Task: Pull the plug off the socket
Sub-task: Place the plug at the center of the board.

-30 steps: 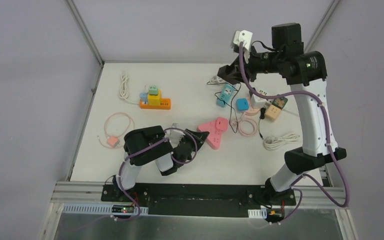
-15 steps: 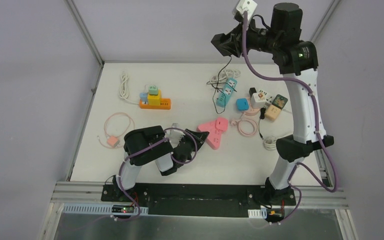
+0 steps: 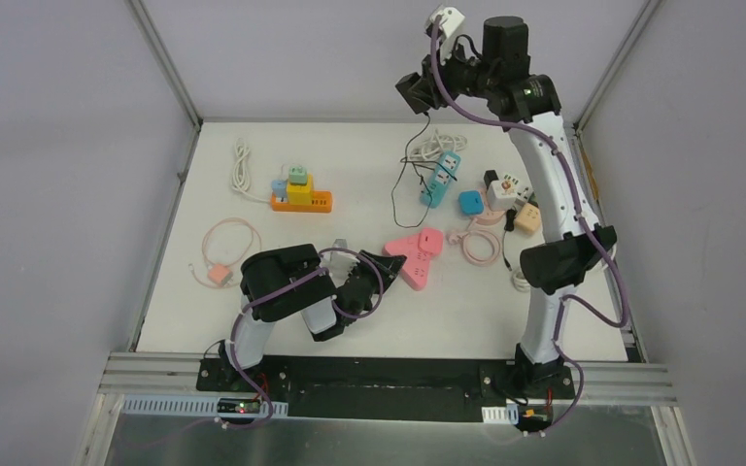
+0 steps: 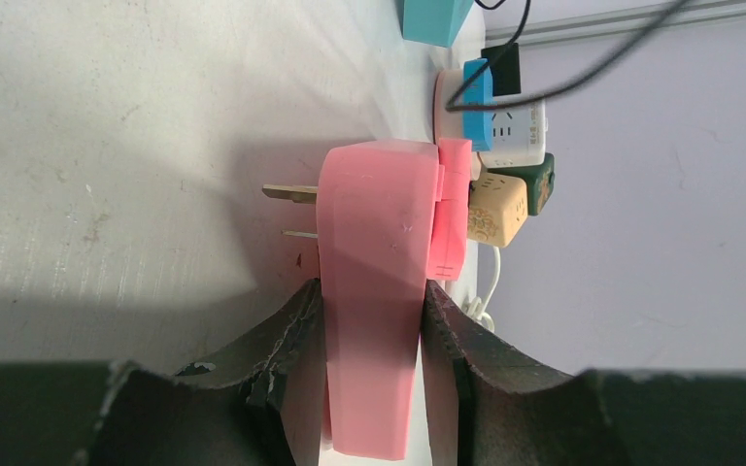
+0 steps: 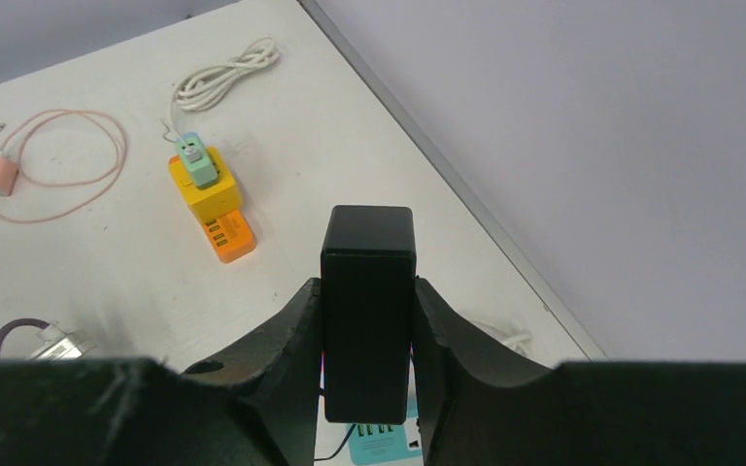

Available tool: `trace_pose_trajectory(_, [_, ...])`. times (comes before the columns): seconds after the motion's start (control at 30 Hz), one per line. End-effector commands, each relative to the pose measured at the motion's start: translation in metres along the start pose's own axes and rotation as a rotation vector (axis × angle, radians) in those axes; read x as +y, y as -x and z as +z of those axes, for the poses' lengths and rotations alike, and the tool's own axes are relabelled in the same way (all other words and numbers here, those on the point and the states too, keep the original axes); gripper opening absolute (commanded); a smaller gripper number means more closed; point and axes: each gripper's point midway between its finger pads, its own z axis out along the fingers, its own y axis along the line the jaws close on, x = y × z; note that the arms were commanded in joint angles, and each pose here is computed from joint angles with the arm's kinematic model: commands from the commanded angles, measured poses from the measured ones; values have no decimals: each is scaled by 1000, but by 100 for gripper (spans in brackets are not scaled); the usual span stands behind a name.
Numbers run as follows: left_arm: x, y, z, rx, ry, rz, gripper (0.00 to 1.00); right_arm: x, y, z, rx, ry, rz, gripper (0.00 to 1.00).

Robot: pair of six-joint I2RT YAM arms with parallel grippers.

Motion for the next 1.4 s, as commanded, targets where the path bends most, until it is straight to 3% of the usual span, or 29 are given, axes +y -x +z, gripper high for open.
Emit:
trace_pose_trajectory(0.0, [62,-8,-9,48,166,206,0,-30,-3,24,-41,-116,38,0])
trace_pose_trajectory(0.1, [62,-8,-9,46,166,207,0,-48,-32,48,-4,-209,99,0])
trace_pose_trajectory(0.33, [65,-6,-11,39,163,209,0,-50,-115,104,77,-181,138,0])
trace_pose_trajectory(0.37, [65,-5,-11,37,163,208,0,-75,-137,100,128,-353,213,0])
trace_pose_trajectory(0.4, [65,-5,-12,37,161,207,0,-78,-151,104,151,-378,226,0])
trace_pose_trajectory(0.7, [69,-1,-14,32,162,205,0,-43,-242,135,331,-239,374,0])
trace_pose_trajectory(0.83, [68,-1,-15,35,153,200,0,-33,-275,141,390,-218,479,6])
trace_pose_trajectory(1.07, [67,-1,-15,38,145,202,0,-29,-294,142,443,-209,502,6])
trace_pose_trajectory(1.13, [67,-1,-15,39,143,204,0,-28,-286,139,438,-190,481,56])
trace_pose_trajectory(1.2, [66,-2,-15,42,140,205,0,-26,-275,135,423,-171,470,70])
trace_pose_trajectory(1.37, [65,-3,-15,48,133,214,0,-26,-238,119,371,-157,443,84])
